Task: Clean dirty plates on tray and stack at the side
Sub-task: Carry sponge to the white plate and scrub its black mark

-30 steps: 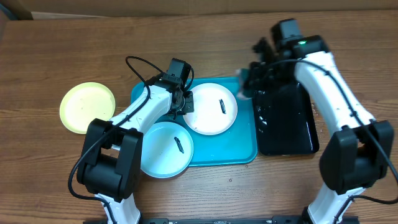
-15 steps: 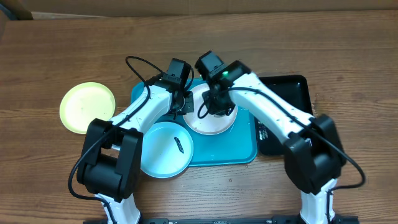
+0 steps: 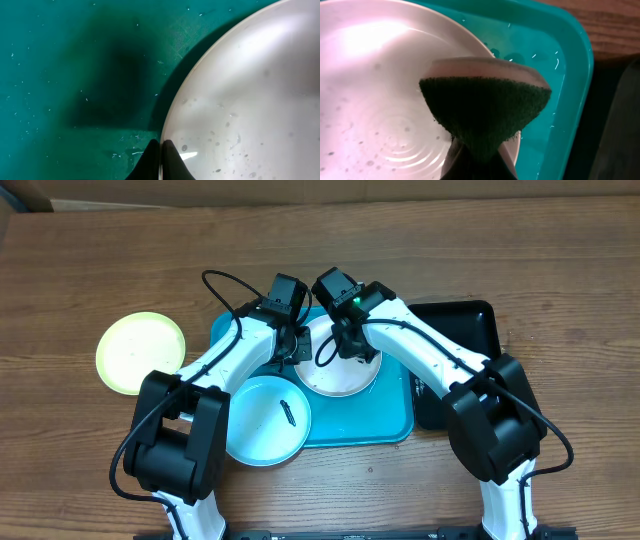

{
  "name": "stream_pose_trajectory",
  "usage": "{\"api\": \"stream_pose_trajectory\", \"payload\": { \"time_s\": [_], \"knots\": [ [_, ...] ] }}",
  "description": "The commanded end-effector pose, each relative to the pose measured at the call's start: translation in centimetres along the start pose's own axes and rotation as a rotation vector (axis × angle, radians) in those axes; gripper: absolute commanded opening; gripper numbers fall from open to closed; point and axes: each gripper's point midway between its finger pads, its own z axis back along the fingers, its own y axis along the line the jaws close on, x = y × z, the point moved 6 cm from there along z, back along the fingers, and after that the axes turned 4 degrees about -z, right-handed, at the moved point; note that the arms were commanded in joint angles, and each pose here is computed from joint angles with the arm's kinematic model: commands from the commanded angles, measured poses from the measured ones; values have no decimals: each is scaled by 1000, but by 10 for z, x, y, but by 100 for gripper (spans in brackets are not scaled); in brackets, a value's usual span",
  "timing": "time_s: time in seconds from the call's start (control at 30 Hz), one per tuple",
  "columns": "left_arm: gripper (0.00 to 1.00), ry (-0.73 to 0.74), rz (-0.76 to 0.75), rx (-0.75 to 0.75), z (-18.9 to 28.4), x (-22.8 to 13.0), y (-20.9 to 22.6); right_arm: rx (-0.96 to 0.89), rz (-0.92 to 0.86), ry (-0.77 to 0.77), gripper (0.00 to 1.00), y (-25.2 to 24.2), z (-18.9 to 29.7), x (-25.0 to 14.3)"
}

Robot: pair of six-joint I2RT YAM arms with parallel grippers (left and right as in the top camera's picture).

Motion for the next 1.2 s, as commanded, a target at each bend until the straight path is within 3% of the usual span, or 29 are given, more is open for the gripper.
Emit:
{"api": "stream_pose_trajectory", "payload": {
  "time_s": [0.0,0.37,0.87,1.17],
  "knots": [
    [4,-6,-1,14,3,-2,0,12,-51,34,4,-9,-14,-5],
    [4,-6,0,13,3,-2,0,133,-98,110,4,-17,-37,-13],
    [4,-6,-1,13,3,-2,0,327,-102,226,4,8,-60,-35],
    [4,-6,-1,13,3,-2,0,650,-10,311,4,36,-41,-42]
  ]
}}
